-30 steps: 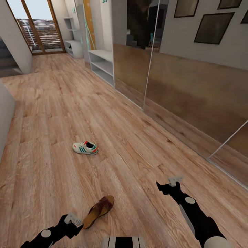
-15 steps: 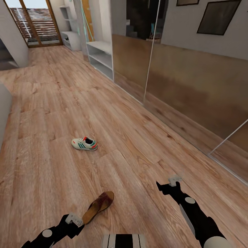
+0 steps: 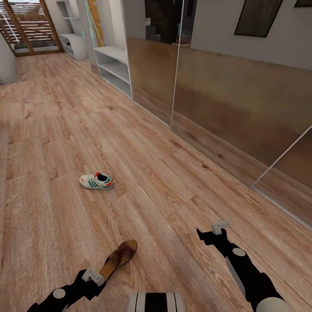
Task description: Pick up the two gym shoes and the two sandals from the corridor floor and place them onto the hallstand (shoe rack) in the corridor, making sure they are on the rack and not on the floor. Arrange them so the two gym shoes are next to each other and the two sandals are next to each other.
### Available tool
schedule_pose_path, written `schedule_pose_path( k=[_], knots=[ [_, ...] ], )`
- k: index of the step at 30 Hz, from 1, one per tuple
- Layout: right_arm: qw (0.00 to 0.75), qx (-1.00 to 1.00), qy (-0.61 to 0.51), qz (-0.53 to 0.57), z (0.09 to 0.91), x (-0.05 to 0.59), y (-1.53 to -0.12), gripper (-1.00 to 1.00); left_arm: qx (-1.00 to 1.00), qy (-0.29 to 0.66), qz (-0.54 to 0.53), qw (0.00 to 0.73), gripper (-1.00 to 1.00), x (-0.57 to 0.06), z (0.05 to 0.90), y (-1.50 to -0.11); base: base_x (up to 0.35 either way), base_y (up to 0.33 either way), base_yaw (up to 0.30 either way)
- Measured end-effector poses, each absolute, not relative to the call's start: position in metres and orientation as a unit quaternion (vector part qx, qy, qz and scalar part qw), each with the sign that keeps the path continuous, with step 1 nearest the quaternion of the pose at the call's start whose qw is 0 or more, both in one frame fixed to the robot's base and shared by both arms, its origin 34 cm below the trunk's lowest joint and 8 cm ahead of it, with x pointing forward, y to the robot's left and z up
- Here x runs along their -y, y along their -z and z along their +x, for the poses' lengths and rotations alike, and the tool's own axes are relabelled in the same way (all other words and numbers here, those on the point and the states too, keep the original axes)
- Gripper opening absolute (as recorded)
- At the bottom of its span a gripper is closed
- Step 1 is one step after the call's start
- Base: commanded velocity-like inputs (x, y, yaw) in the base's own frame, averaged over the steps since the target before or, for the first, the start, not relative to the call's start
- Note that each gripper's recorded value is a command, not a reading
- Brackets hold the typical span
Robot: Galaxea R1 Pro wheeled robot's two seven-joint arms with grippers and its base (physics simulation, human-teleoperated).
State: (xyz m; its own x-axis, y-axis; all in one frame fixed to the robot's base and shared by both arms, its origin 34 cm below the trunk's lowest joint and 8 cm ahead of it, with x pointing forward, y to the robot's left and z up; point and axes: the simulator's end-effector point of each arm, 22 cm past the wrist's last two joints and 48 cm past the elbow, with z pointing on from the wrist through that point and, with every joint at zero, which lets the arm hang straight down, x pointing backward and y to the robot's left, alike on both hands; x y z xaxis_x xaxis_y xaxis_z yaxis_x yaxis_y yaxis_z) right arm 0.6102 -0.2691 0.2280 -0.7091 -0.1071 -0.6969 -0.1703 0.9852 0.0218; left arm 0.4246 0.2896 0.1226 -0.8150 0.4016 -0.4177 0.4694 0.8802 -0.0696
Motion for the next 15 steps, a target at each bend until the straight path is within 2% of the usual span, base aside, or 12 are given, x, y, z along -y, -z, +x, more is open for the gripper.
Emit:
schedule_pose_path(
  k=[4,9,15],
  knots=[
    [0.374,-0.923,-0.042,-0.075,0.6102,0.2691,-0.2281,1.00,-0.949,0.085,0.230,0.200,1.00,-0.2894,0.4247,-0.1227,0.073,0.000,-0.008],
    [0.374,-0.923,-0.042,-0.075,0.6103,0.2691,-0.2283,1.00,-0.949,0.085,0.231,0.200,1.00,-0.2889,0.4246,-0.1227,0.215,0.000,-0.003],
    [0.374,-0.923,-0.042,-0.075,0.6102,0.2691,-0.2280,1.00,-0.948,0.085,0.232,0.200,1.00,-0.2892,0.4245,-0.1226,0.029,0.000,-0.050]
  ],
)
